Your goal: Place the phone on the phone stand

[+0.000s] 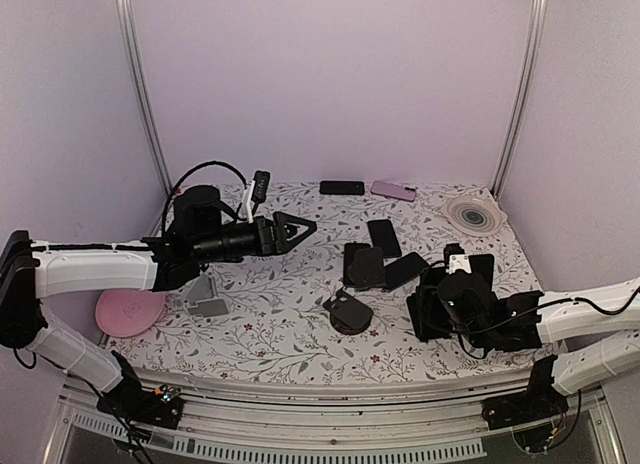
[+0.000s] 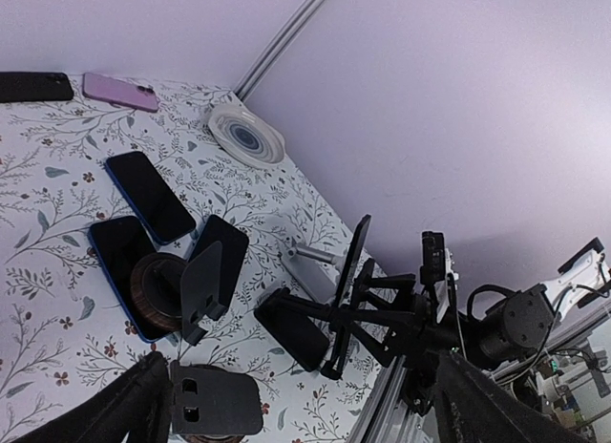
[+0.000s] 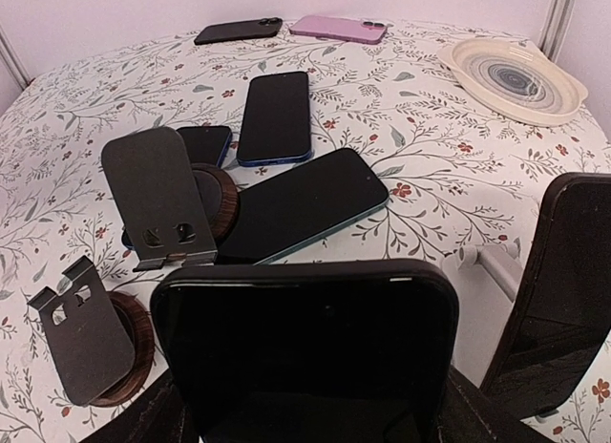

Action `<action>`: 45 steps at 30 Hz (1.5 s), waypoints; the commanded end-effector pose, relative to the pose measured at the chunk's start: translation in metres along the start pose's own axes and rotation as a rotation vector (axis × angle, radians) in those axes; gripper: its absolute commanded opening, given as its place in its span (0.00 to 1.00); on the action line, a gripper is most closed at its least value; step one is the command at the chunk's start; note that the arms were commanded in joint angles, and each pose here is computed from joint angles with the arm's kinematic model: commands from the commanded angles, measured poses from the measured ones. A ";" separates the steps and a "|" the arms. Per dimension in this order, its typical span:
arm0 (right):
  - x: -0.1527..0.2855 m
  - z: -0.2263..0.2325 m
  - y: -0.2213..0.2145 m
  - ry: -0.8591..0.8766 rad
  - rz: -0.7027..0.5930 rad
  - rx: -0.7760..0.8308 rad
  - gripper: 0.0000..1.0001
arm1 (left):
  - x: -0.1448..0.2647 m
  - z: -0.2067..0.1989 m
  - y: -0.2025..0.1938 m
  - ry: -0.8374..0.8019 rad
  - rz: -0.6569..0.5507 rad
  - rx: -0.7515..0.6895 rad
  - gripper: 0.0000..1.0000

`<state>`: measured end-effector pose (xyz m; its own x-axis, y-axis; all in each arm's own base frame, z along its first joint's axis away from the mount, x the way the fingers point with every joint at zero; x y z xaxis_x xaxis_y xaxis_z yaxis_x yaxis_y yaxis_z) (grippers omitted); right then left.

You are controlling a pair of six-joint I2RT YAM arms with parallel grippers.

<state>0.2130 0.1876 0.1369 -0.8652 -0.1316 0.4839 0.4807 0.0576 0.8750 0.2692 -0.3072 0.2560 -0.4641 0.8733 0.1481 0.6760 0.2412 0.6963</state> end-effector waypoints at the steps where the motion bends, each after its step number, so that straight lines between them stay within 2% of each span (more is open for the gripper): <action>1: -0.001 0.002 0.001 -0.007 -0.035 -0.023 0.12 | 0.003 0.001 0.005 -0.016 -0.020 -0.007 0.95; 11: -0.003 0.001 -0.006 -0.018 -0.021 -0.026 0.18 | 0.001 0.000 0.004 -0.031 -0.014 -0.008 0.96; 18: -0.002 0.000 -0.005 -0.020 -0.023 -0.038 0.34 | 0.000 -0.002 0.004 -0.044 -0.008 -0.010 0.96; 29: 0.001 0.002 0.000 -0.014 -0.010 -0.052 0.64 | -0.003 -0.002 0.003 -0.059 0.005 -0.005 0.96; 36: 0.004 0.002 0.006 -0.006 -0.015 -0.061 0.75 | -0.005 -0.001 0.000 -0.063 0.017 -0.002 0.96; 41: 0.007 0.002 0.010 -0.006 -0.018 -0.062 0.87 | -0.006 0.000 -0.002 -0.066 0.023 0.003 0.96; 45: 0.010 0.002 0.014 0.005 -0.022 -0.072 0.93 | -0.006 0.001 -0.003 -0.068 0.027 0.004 0.96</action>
<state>0.2105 0.1854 0.1383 -0.8667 -0.1168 0.4849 0.4865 0.0163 0.8735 0.2655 -0.3148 0.2536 -0.4034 0.9059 0.1291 0.6952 0.2116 0.6870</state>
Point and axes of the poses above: each gripper's point midway between its finger pads, its own x axis back along the fingers, its own z axis along the line the jaws close on, y = z × x, the point moved 4 cm from there along x, back along the fingers, and after that the axes turned 5 degrees about x, right-handed, at the moved point
